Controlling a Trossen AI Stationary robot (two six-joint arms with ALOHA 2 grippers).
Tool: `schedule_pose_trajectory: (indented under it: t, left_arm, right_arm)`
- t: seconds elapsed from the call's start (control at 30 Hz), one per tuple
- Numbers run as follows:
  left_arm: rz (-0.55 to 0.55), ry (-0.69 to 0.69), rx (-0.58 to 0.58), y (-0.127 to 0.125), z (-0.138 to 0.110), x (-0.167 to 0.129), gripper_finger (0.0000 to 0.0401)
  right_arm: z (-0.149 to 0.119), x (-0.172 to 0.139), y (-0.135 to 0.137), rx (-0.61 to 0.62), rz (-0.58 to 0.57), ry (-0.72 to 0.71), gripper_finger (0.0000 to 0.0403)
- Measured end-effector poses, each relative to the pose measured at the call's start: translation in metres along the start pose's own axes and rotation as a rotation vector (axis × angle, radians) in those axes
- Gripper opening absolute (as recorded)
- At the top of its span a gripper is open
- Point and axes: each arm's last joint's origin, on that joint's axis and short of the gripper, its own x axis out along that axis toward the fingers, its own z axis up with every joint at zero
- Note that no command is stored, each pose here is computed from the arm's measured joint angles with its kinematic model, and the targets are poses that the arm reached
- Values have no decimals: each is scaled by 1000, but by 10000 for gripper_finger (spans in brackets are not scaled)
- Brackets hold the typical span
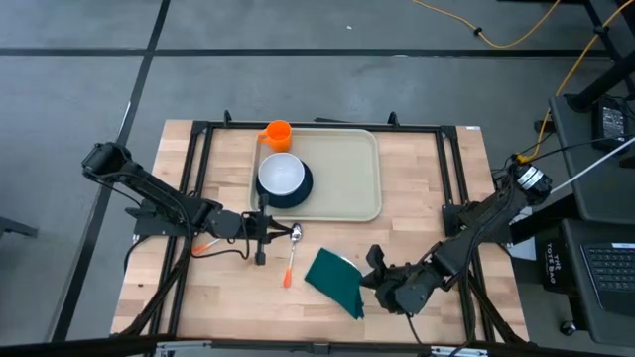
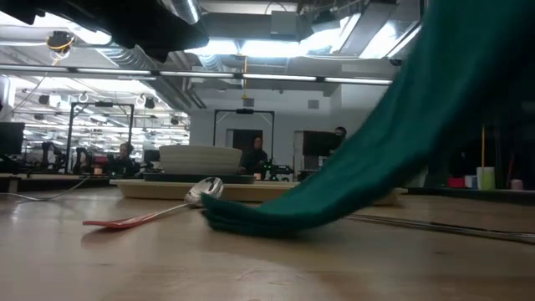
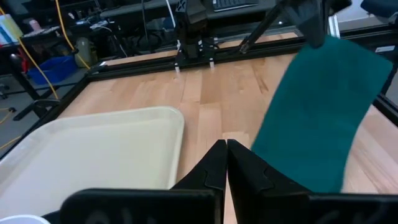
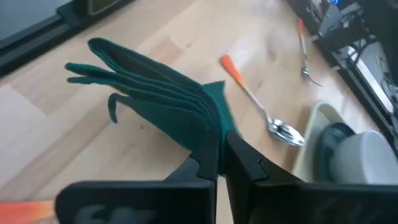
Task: Set up tray
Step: Put the green table napkin on the brown serving tray to the right of the green plate
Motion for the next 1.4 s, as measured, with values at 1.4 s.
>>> schedule_pose_trajectory:
  t: [1.4]
  left_arm:
    - [0, 0, 0, 0, 0, 0, 5]
  right_arm:
    - [-51, -44, -254, 542, -236, 260, 13]
